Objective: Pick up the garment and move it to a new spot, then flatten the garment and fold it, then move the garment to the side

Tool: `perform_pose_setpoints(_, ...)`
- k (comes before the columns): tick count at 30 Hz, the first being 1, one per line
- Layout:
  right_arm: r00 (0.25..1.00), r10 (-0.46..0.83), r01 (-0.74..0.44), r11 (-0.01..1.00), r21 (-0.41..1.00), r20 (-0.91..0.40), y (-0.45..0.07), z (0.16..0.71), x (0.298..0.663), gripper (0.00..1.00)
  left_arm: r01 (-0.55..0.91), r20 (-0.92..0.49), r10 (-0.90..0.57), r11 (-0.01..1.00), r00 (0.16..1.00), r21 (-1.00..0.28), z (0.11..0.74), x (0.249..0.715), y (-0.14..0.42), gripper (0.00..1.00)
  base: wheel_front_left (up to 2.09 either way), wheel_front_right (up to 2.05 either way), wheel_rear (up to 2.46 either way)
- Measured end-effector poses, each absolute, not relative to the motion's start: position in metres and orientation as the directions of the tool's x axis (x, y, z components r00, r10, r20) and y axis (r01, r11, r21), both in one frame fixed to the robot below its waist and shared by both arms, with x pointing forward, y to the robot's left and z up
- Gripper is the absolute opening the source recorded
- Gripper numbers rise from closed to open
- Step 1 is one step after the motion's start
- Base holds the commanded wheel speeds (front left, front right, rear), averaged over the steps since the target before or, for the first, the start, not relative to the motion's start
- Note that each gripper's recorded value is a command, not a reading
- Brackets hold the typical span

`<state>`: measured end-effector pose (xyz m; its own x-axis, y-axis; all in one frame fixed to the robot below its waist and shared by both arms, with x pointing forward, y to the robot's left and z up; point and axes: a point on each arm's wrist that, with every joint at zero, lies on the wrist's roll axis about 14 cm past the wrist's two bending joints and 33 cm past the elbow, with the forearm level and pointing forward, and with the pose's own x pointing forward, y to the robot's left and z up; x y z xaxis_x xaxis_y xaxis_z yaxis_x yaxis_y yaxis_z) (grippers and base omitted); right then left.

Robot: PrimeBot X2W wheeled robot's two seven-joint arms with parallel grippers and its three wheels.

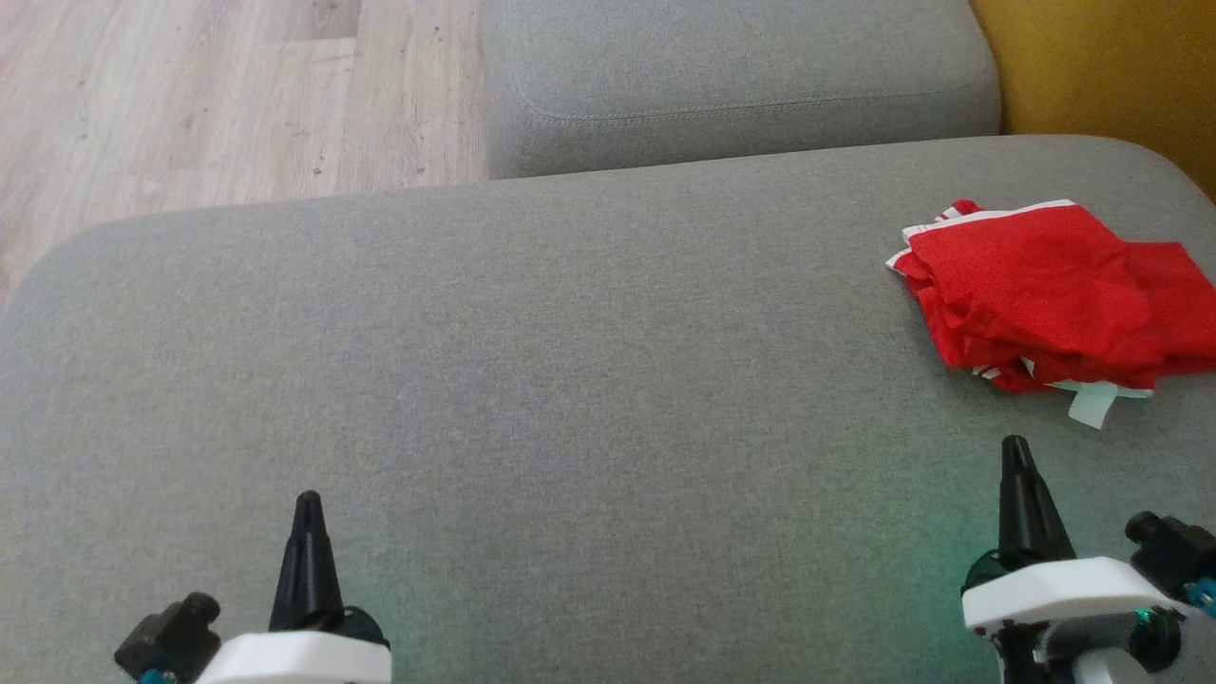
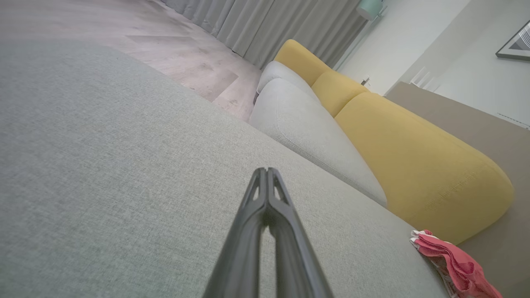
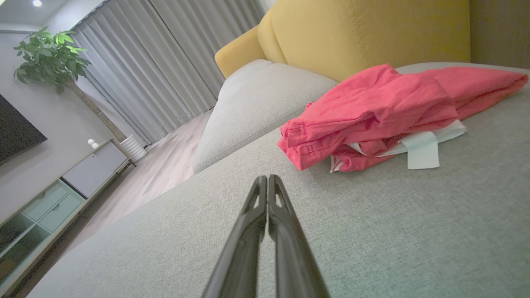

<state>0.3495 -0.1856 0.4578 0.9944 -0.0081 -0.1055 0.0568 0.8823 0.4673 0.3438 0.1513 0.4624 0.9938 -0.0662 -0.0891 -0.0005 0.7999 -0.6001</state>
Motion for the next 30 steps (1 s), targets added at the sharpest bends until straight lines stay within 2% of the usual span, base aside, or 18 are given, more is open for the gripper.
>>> perform_pose_setpoints(30,0.988,-0.043,0.139,0.668,0.731,-0.148,-0.196,0.455,0.354,0.0,-0.075,-0.124,-0.042,0.592,0.991,-0.802,0.462,0.354,0.163,0.0,0.0,0.0,0.0)
